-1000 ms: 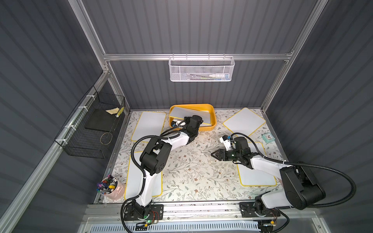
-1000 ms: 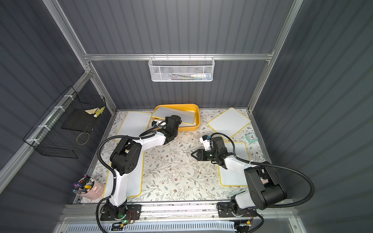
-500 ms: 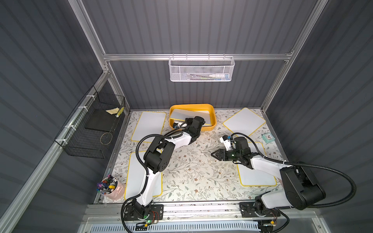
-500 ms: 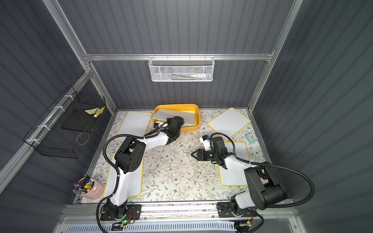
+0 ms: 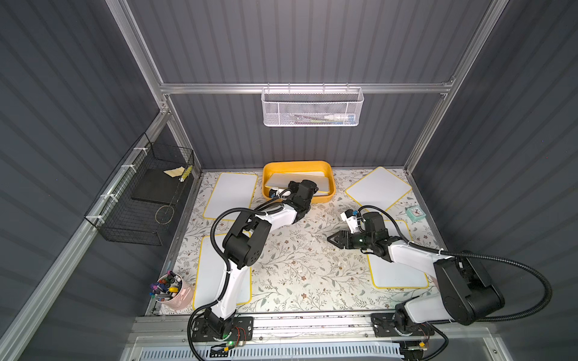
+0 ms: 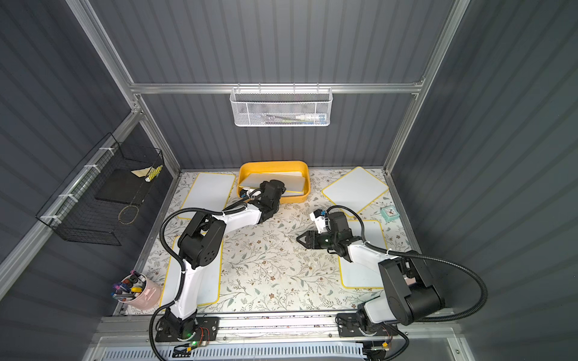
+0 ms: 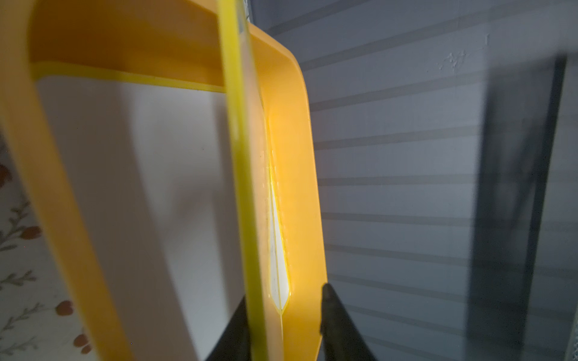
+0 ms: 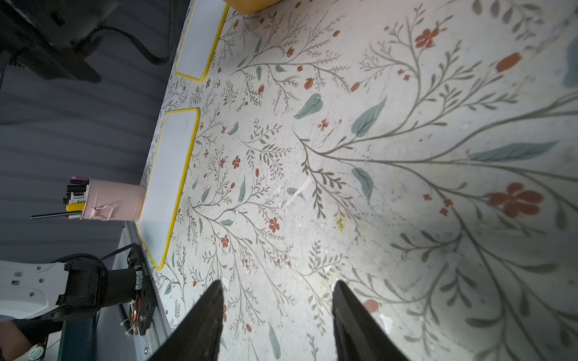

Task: Put the whiteboard into the storage box
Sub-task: Place the whiteboard in the storage box.

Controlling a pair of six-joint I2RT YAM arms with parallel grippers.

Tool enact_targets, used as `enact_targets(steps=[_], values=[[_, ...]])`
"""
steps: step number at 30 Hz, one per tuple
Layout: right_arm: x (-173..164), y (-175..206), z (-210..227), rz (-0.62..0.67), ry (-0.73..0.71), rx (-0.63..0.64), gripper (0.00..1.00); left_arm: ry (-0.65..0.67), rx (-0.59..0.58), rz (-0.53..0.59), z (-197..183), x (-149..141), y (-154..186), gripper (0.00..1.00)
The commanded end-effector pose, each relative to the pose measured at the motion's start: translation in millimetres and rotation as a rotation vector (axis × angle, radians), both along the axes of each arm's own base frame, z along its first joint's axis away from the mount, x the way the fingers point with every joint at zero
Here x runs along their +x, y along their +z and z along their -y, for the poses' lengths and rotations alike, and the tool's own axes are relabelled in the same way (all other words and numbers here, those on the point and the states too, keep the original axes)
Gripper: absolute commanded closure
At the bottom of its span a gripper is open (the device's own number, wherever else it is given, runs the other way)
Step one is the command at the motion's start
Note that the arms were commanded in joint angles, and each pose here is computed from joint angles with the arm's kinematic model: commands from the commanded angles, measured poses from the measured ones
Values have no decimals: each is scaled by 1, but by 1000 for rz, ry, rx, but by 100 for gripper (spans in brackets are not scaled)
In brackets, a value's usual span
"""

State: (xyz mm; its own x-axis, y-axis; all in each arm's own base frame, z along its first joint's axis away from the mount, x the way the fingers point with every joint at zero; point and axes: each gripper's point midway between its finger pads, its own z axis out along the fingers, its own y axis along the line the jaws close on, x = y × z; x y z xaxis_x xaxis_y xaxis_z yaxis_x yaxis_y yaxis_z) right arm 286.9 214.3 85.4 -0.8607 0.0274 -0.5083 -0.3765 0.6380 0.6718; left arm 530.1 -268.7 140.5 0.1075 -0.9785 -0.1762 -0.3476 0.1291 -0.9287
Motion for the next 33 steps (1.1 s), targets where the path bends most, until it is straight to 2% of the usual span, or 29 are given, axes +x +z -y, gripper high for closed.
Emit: enact_targets(steps=[1,5,8,15,23,29,33], values=[[1,6,-1,18,1,2,44,-13,-8,48,8,2,24,53],[1,7,-1,20,2,5,44,-36,28,49,9,0,30,40],[1,7,-1,19,1,5,43,-90,84,68,15,2,42,36],[1,9,-1,24,2,7,43,-226,273,10,22,-6,55,25],[1,9,-1,25,1,5,43,-422,474,-40,33,-19,67,22],[1,9,0,28,-2,2,43,-631,655,-103,40,-35,69,19],[0,8,1,28,-4,-3,43,-789,761,-85,47,-51,72,19]])
